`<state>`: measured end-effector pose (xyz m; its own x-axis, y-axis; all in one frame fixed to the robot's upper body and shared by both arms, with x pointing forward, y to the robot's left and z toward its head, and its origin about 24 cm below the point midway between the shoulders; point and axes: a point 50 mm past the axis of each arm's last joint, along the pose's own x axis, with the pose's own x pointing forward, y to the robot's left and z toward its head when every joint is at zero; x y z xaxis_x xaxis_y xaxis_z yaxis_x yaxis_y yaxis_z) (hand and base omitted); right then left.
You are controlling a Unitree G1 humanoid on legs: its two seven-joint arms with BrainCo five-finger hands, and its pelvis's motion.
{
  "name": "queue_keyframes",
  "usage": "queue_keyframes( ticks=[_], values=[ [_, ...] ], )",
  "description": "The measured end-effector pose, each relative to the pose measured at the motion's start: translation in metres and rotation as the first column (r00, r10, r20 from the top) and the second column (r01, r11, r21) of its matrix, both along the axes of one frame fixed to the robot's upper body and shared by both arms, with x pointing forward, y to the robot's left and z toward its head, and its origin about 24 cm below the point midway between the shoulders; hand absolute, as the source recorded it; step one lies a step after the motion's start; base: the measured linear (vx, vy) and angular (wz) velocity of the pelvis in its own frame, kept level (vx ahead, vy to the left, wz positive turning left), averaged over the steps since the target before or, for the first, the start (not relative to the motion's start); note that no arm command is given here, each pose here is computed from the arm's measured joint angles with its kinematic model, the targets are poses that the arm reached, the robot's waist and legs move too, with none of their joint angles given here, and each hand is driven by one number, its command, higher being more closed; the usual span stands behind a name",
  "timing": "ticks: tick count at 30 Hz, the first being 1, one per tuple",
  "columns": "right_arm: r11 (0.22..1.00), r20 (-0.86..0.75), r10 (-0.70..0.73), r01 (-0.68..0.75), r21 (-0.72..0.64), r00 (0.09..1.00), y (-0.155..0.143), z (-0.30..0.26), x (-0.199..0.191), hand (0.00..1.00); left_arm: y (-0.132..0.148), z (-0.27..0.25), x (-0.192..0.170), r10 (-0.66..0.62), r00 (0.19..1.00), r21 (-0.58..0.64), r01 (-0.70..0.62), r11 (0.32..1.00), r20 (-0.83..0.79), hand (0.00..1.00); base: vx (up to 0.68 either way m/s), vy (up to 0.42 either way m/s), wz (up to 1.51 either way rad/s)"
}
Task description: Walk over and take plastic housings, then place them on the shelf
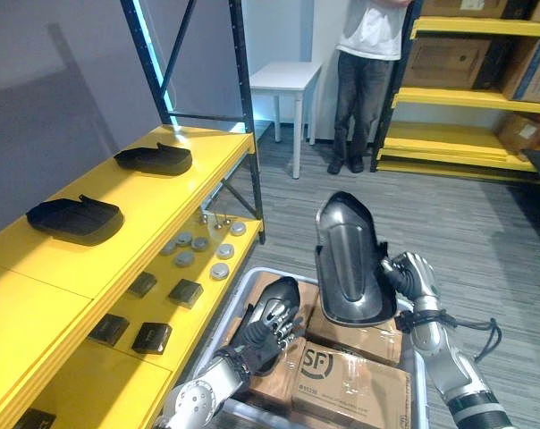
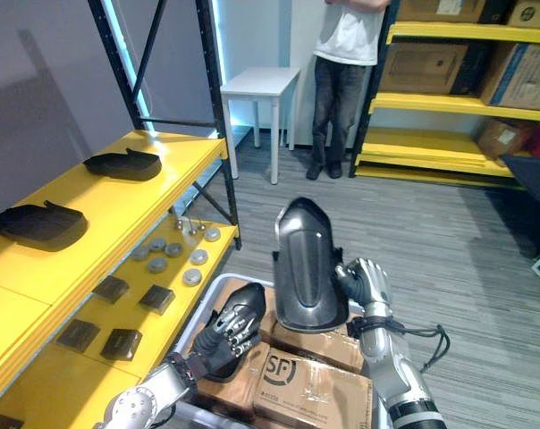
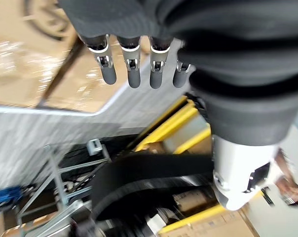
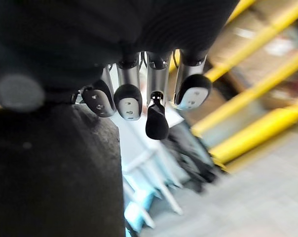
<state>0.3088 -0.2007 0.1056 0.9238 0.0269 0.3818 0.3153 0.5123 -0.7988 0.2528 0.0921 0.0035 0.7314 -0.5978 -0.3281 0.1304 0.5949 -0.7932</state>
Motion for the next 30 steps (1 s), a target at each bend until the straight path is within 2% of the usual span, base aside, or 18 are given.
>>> queue_keyframes(
  ticks=[3,10,15,18,22,24,27,30],
  values=[
    [0.993,0.092,0.104,-0.099,-0.06,0.99,0.014,0.011,-0.003,1.0,0.0,0.003,0.009,0.015,1.0,-0.024,-0.016,1.0,-0.017,0.0,-0.06,0.01,-0.07],
    [0.943,0.182,0.327,-0.309,-0.123,0.927,0.047,0.027,-0.008,1.0,0.002,0.014,0.026,0.054,0.998,-0.092,-0.057,0.994,-0.039,0.0,-0.06,0.011,-0.1],
    [0.897,0.139,0.432,-0.41,-0.163,0.891,0.064,0.027,-0.009,1.0,-0.002,0.026,0.033,0.078,0.997,-0.2,-0.08,0.977,-0.015,0.0,-0.01,0.001,0.0],
    [0.866,0.113,0.49,-0.468,-0.173,0.865,0.074,0.021,-0.013,1.0,-0.003,0.03,0.036,0.098,0.995,-0.197,-0.092,0.976,0.018,0.0,-0.01,-0.004,0.03],
    [0.862,0.104,0.499,-0.48,-0.16,0.86,0.074,0.021,-0.014,1.0,-0.001,0.025,0.037,0.151,0.988,-0.062,-0.149,0.987,0.036,0.0,0.0,0.0,0.0],
    [0.862,0.099,0.5,-0.483,-0.156,0.86,0.075,0.02,-0.014,1.0,0.0,0.025,0.038,0.161,0.985,-0.037,-0.159,0.987,0.057,0.0,-0.03,0.001,0.05],
    [0.879,0.092,0.47,-0.455,-0.143,0.878,0.075,0.017,-0.013,1.0,0.001,0.027,0.039,0.177,0.98,0.013,-0.179,0.984,0.085,0.0,-0.02,-0.005,0.07],
    [0.905,0.105,0.421,-0.41,-0.113,0.901,0.074,0.012,-0.013,1.0,0.001,0.027,0.039,0.207,0.973,0.115,-0.218,0.969,0.101,0.0,-0.01,-0.003,0.02]
  ],
)
